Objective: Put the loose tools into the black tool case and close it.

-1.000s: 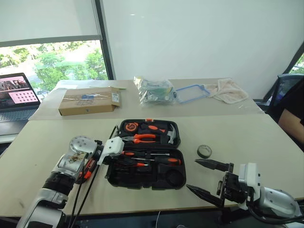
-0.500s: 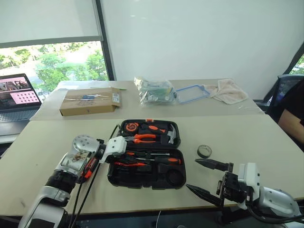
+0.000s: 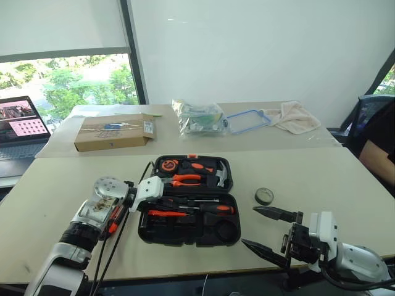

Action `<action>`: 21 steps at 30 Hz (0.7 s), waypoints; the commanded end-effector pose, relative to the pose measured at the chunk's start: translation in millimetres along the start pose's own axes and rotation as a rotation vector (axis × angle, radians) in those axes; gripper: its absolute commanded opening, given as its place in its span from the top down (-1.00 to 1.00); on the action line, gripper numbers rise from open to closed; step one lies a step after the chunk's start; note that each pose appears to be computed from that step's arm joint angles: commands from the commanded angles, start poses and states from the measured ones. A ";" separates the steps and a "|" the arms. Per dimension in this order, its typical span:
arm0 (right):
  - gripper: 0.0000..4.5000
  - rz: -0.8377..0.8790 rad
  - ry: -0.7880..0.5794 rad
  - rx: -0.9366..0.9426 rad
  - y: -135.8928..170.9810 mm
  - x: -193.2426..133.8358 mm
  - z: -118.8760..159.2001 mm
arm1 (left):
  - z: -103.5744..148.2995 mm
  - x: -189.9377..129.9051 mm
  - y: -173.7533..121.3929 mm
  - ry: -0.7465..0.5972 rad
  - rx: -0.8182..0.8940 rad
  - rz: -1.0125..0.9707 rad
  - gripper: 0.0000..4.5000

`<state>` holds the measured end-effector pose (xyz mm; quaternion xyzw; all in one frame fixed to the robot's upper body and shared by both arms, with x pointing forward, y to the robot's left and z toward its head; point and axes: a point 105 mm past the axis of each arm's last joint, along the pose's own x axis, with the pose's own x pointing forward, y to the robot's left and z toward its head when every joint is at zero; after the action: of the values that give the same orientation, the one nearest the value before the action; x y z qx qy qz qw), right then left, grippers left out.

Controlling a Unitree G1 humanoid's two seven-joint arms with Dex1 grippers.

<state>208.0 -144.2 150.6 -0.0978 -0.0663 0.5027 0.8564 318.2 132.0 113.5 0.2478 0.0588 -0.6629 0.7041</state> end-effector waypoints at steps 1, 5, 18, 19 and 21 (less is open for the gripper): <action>-1.00 0.005 -0.029 -0.040 0.5 1.2 8.2 | 26.9 -11.0 -4.5 -0.127 0.049 -0.041 0.96; -1.00 0.007 -0.030 -0.037 0.9 1.8 7.8 | 19.0 -15.9 -18.5 -0.058 0.075 -0.115 0.96; -1.00 0.012 -0.032 -0.027 4.1 2.8 7.3 | -4.1 -10.1 -9.5 0.071 0.081 -0.008 0.96; -1.00 0.012 -0.032 -0.026 4.2 2.8 7.3 | -3.8 -9.4 -8.5 0.069 0.082 -0.003 0.96; -1.00 0.012 -0.032 -0.025 4.4 2.8 7.3 | -3.8 -8.6 -7.3 0.069 0.081 0.003 0.96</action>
<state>207.5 -142.0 148.0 -0.0918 -0.0649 0.5040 0.8563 304.9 142.1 105.2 0.2860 0.0687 -0.6673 0.6842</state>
